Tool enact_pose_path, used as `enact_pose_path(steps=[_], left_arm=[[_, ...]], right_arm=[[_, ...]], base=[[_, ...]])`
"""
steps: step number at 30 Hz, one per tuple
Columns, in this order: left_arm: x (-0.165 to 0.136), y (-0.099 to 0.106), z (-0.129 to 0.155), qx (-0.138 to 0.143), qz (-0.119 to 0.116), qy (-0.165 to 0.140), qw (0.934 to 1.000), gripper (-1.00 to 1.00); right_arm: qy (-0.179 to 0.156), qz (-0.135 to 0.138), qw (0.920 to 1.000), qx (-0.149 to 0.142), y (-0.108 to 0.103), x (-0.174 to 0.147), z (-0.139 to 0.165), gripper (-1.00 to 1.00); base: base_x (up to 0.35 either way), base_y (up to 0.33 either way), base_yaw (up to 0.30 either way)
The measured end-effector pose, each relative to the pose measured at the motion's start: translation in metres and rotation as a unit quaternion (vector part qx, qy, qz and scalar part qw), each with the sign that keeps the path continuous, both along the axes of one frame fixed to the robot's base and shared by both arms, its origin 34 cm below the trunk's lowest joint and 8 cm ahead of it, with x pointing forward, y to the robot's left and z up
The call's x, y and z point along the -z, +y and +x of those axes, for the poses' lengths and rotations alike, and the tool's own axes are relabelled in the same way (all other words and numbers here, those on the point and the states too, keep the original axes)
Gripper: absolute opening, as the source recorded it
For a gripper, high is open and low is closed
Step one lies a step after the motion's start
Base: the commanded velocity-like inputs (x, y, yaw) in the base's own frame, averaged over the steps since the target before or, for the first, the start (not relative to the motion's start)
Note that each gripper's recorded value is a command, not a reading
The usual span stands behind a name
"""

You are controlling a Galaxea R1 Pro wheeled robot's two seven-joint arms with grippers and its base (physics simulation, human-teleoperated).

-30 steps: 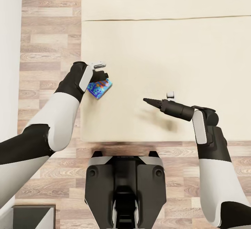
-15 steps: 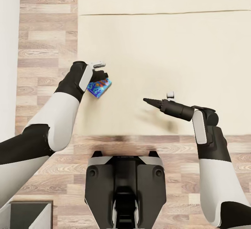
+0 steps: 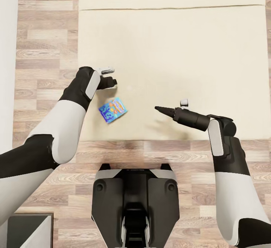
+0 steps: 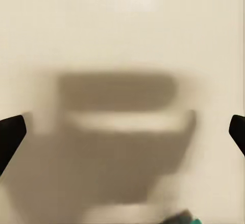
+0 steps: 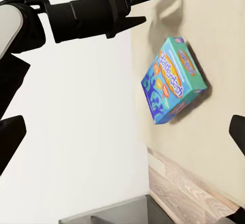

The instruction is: Put all the toys in the child's room - the three board games (two on the bed and one on the table), the two jigsaw puzzles on the table, and the tennis ball on the table - inside the toy box on the table in the child's room.

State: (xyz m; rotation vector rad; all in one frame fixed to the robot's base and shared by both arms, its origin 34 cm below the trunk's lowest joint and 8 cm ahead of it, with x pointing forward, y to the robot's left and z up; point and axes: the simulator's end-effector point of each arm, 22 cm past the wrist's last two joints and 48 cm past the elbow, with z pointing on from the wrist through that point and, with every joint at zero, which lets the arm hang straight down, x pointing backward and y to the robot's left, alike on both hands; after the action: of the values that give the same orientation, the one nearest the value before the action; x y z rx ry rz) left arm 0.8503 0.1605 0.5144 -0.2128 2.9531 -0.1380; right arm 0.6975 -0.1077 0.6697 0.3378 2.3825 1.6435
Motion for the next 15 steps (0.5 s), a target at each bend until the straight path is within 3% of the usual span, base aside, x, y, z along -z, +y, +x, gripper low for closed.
enact_pose_path(steps=[15], left_arm=[[-0.0028,0.0005,0.0033,-0.001,0.0,-0.004,1.0,1.0]], right_arm=[[0.0,0.001,1.0,0.001,0.0004,-0.0004,0.0002,1.0]], base=[[-0.003,-0.003,0.0]])
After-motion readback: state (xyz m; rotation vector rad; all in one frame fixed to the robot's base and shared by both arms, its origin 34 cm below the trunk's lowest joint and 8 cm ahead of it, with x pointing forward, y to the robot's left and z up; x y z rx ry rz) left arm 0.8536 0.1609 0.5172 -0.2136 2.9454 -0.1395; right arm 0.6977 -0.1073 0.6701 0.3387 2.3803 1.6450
